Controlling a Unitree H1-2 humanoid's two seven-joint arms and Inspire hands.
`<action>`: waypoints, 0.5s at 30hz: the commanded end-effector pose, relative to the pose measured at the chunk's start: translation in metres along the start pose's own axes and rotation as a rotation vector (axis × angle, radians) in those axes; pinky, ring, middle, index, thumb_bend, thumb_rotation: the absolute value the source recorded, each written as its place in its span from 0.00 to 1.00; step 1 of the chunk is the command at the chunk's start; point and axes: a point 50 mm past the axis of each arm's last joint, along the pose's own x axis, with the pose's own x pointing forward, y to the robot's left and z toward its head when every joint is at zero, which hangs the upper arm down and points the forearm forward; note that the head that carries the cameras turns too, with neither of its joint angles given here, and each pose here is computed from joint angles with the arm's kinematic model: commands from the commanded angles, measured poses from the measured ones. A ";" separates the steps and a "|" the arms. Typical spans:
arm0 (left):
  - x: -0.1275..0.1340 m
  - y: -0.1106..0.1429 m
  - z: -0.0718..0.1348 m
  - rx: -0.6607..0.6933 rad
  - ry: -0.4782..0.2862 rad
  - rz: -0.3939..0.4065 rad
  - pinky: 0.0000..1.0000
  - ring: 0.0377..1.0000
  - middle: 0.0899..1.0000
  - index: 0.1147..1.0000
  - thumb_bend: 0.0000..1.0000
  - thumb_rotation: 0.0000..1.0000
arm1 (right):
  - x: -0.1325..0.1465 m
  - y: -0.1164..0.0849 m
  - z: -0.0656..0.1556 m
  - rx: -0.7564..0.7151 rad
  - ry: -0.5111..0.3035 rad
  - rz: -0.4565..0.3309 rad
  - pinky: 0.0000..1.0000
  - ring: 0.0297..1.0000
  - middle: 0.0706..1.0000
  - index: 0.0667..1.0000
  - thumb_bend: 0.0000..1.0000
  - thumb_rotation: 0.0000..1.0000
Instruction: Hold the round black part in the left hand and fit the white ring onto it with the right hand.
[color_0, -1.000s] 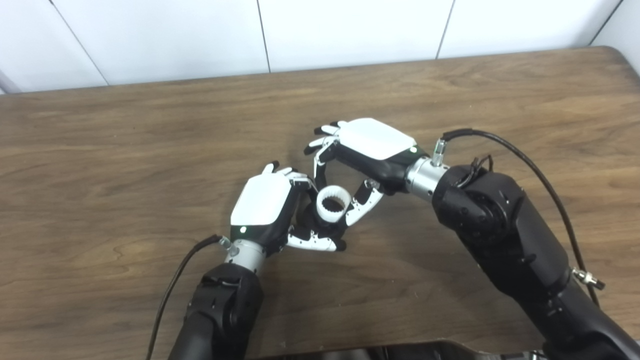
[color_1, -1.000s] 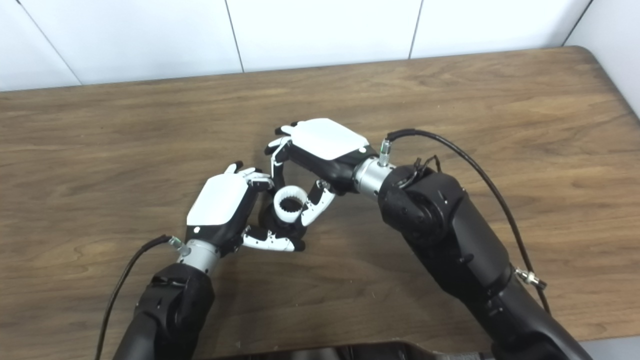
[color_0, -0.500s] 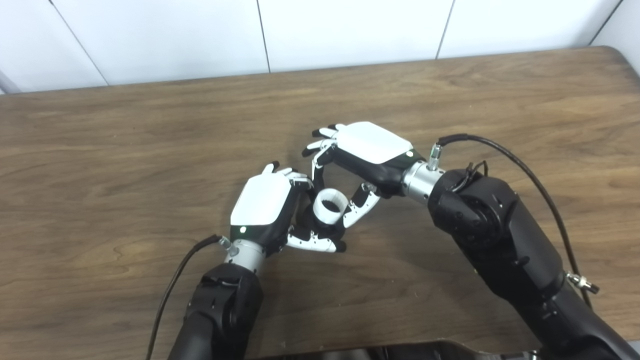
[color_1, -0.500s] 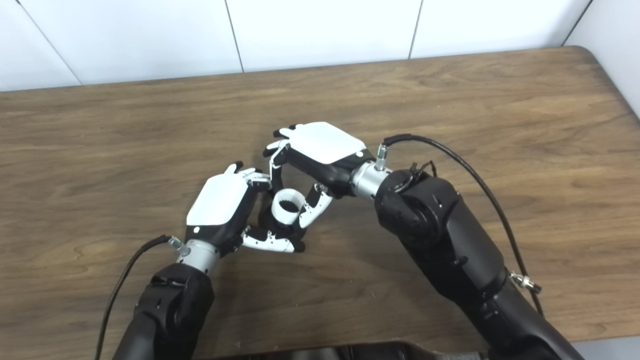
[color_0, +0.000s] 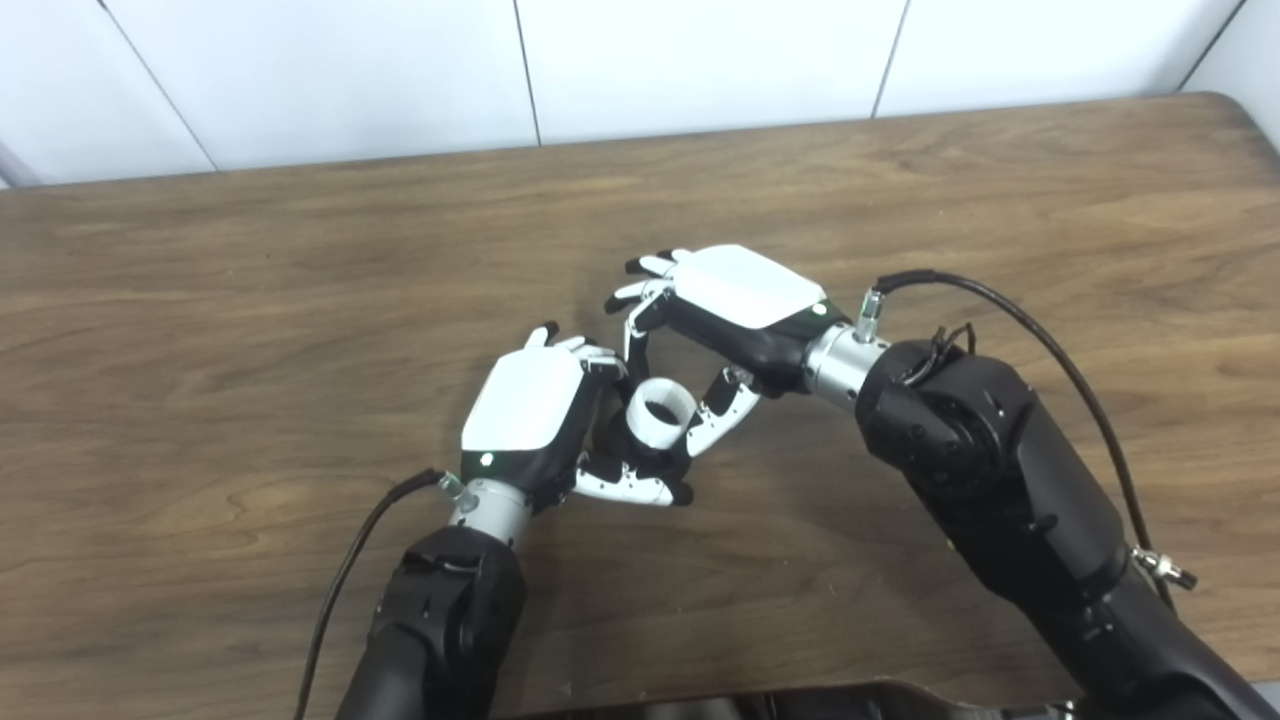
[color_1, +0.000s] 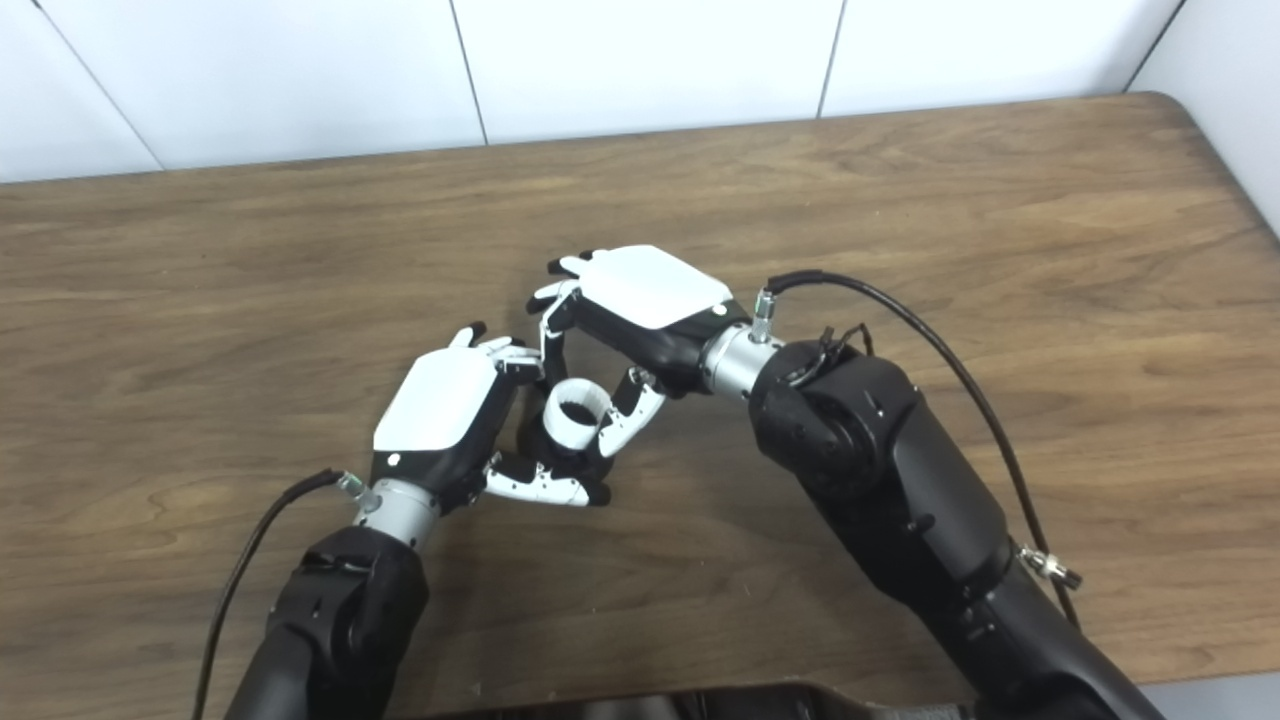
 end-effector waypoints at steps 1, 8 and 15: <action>0.001 0.004 0.004 0.007 -0.008 0.013 0.99 0.88 0.75 0.42 0.52 0.05 | 0.000 -0.014 0.008 -0.029 -0.036 -0.058 1.00 0.97 0.86 0.45 0.52 0.13; 0.001 0.004 0.005 0.009 -0.010 0.013 0.99 0.88 0.75 0.42 0.52 0.05 | 0.000 -0.016 0.008 -0.018 -0.036 -0.065 1.00 0.97 0.86 0.45 0.52 0.13; 0.001 0.004 0.005 0.007 -0.008 0.010 0.99 0.88 0.75 0.42 0.52 0.06 | -0.001 -0.020 0.009 -0.030 -0.035 -0.063 1.00 0.98 0.86 0.45 0.52 0.13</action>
